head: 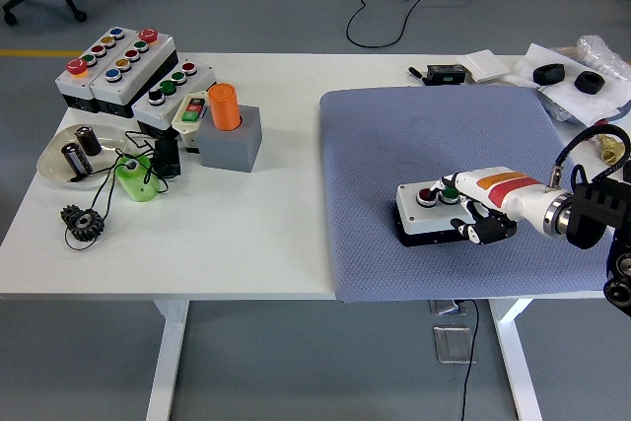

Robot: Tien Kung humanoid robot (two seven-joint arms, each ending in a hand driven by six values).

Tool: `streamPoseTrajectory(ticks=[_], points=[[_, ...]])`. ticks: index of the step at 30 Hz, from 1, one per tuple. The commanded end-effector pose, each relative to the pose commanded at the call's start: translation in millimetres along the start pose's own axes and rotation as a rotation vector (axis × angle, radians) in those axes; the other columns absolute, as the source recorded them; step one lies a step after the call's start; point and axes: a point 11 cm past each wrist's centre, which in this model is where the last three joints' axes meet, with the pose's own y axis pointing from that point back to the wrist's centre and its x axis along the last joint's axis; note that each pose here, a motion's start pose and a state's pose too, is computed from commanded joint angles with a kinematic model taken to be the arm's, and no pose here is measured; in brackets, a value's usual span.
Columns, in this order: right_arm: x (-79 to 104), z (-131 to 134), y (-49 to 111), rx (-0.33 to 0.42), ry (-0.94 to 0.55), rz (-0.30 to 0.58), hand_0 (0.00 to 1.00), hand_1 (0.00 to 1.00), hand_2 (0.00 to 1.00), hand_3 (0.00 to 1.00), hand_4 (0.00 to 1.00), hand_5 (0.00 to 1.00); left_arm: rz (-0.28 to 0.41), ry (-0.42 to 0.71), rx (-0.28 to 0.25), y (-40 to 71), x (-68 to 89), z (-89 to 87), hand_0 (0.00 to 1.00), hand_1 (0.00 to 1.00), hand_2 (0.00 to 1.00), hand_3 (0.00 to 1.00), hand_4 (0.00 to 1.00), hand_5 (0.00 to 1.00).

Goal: Pick up the button,place it on the desk,press the button,press the button

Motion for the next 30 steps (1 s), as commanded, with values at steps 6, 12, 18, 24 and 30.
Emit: streamPoseTrajectory(ticks=[6, 12, 18, 24, 30], points=[[9.3, -2, 2.9, 0.013, -0.004, 0.032, 0.266, 0.002, 0.146, 0.746, 0.526, 0.002, 0.0, 0.003, -0.003, 0.0, 0.2, 2.1, 0.598, 0.538, 0.503, 0.448, 0.265, 0.973], [37.4, -4, 13.4, 0.051, -0.066, 0.139, 0.286, 0.225, 0.367, 0.919, 0.71, 0.194, 0.001, 0.005, -0.005, 0.0, 0.4, 3.1, 0.598, 0.537, 0.503, 0.448, 0.266, 0.972], [67.8, 3, 25.9, 0.127, -0.295, 0.278, 0.587, 0.63, 0.734, 0.948, 0.763, 0.246, 0.001, 0.005, -0.006, 0.1, 0.3, 3.6, 0.598, 0.537, 0.504, 0.447, 0.266, 0.973], [93.4, 30, 36.0, 0.165, -0.583, 0.435, 0.742, 0.768, 0.891, 0.935, 0.778, 0.278, 0.001, 0.005, -0.008, 0.1, 0.7, 4.7, 0.598, 0.538, 0.504, 0.447, 0.266, 0.973], [108.6, 67, 46.7, 0.161, -0.868, 0.589, 0.765, 0.788, 0.877, 0.889, 0.759, 0.308, 0.0, 0.005, -0.007, 0.1, 0.4, 5.0, 0.598, 0.538, 0.504, 0.448, 0.267, 0.975]])
